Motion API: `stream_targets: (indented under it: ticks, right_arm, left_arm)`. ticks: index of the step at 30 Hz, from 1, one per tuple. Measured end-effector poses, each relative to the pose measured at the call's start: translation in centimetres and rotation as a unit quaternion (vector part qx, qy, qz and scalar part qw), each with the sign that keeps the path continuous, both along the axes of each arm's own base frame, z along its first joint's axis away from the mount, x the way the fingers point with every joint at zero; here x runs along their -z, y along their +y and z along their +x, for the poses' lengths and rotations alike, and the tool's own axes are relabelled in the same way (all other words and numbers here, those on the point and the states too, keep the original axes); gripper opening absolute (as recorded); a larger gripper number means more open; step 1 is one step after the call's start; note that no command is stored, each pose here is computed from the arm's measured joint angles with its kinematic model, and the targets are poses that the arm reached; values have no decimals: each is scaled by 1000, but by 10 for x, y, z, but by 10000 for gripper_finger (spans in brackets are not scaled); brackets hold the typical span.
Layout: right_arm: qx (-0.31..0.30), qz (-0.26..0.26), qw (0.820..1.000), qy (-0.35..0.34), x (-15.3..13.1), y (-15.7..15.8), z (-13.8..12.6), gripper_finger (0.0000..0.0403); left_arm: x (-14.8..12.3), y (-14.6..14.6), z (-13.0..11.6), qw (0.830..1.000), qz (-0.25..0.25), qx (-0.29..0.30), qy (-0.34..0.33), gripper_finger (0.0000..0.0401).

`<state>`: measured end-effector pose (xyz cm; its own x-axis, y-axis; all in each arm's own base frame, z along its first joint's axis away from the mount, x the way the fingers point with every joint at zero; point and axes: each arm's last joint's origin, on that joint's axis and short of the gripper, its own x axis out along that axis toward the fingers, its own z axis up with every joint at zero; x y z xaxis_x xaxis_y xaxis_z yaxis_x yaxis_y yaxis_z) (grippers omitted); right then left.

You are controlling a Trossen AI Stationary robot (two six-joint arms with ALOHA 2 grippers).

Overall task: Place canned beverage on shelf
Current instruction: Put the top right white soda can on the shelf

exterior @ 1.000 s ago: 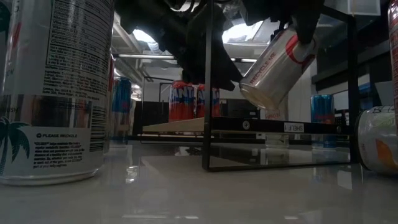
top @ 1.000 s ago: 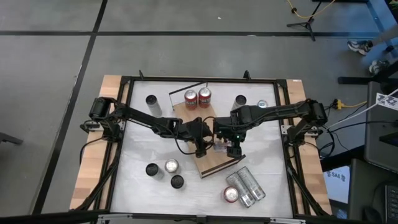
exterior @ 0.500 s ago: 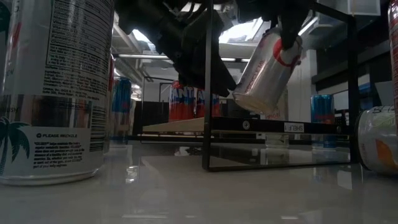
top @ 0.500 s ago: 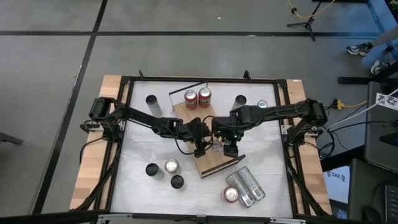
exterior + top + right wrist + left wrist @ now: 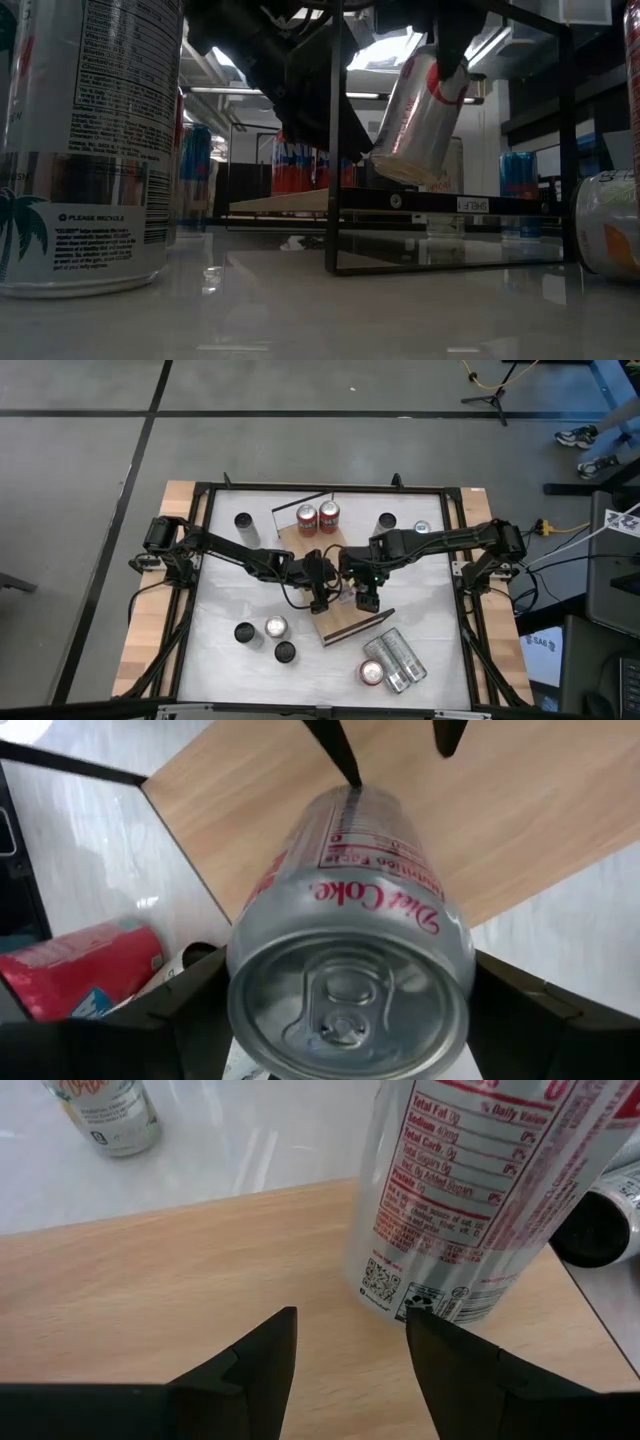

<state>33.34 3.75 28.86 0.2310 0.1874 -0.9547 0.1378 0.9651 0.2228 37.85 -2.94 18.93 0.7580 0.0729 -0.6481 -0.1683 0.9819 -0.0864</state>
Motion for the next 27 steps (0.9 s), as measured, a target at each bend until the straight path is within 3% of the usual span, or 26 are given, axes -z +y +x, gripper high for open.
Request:
stream_targets:
  ticks: [27]
  right_arm:
    - [2,-8,999,-38,-2,0,7,305]
  left_arm:
    - [0,1,-2,1000,18,1,12,191]
